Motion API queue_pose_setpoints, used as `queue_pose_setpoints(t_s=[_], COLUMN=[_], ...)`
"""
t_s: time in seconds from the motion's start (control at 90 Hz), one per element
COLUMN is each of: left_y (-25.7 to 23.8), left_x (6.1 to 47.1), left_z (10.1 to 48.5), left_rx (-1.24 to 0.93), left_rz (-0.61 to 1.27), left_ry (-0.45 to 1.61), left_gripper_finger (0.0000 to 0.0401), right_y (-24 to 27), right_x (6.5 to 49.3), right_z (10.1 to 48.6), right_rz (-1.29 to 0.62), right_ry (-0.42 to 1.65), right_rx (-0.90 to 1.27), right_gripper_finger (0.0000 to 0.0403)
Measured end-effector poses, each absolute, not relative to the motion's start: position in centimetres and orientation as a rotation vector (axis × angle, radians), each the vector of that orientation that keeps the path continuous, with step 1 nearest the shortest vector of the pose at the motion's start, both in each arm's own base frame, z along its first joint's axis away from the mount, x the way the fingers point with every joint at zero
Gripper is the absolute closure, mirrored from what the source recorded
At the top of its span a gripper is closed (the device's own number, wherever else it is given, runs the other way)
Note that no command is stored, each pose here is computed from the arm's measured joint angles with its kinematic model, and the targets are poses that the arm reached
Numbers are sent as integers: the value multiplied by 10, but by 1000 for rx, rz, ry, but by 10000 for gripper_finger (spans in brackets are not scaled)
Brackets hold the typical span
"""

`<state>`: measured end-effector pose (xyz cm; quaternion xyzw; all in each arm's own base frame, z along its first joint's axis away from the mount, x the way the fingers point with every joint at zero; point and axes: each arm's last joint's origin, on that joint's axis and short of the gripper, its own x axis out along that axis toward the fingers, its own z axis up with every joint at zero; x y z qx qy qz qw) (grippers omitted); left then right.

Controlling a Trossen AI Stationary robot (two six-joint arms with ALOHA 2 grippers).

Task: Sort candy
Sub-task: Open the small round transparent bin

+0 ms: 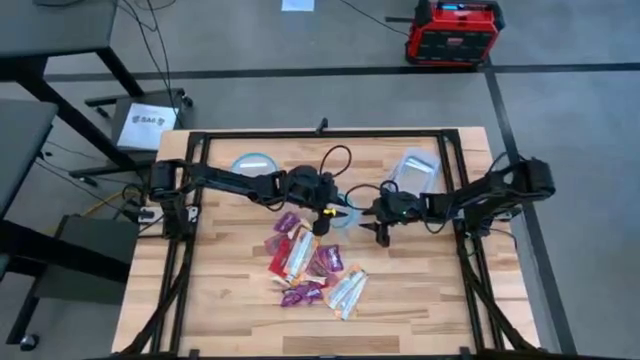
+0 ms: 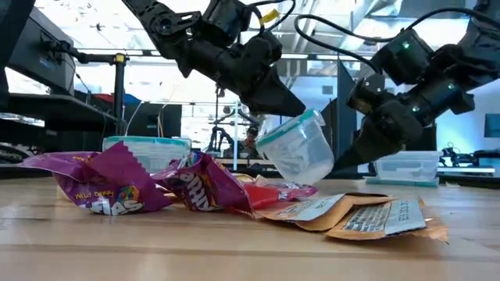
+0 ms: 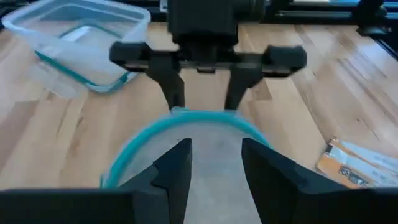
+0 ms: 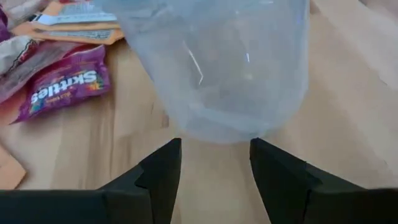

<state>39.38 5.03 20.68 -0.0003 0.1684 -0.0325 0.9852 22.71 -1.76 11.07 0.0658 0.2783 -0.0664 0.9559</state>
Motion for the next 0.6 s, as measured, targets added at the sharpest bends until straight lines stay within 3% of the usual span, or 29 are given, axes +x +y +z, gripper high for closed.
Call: queue_pose_setpoints(t_s=[0.6], left_y=[52], left_x=[394], left_z=[219], left_rx=[12], left_rz=[-63], left_ry=[334], left_gripper_finger=[274], right_y=[-16], right_x=[236], right_z=[89], right_rz=[-153], right_ry=[613], right_rx=[218], right_gripper_finger=[227])
